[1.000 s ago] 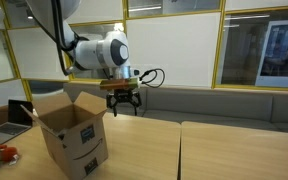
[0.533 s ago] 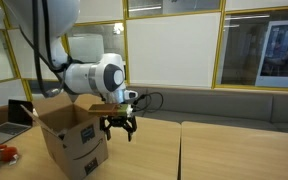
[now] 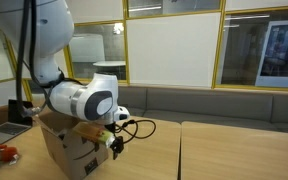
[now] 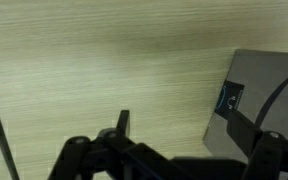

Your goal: Put the objects on the table into the cardboard box

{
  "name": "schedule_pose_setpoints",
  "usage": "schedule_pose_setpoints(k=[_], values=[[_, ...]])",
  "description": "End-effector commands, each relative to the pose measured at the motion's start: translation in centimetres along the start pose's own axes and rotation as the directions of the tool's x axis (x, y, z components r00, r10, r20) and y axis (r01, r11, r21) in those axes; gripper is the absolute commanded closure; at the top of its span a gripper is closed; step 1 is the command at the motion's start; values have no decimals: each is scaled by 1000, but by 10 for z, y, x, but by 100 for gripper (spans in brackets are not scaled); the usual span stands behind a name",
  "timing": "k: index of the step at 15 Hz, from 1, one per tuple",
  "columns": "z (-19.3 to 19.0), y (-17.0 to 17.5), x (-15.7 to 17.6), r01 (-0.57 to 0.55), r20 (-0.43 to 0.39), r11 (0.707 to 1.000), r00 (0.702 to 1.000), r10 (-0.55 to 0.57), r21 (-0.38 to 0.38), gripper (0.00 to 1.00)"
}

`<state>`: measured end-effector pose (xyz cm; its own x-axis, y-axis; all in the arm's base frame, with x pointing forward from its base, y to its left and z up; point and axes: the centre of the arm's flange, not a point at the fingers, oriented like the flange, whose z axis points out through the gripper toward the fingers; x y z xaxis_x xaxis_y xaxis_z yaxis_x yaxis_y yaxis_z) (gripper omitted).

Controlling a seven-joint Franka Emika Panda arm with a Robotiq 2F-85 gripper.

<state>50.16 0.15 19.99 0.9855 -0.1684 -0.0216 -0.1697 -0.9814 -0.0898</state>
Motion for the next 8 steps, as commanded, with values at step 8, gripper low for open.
schedule_pose_setpoints(k=[8], values=[[44, -19, -15, -233, 14, 897, 969, 245, 375, 0]])
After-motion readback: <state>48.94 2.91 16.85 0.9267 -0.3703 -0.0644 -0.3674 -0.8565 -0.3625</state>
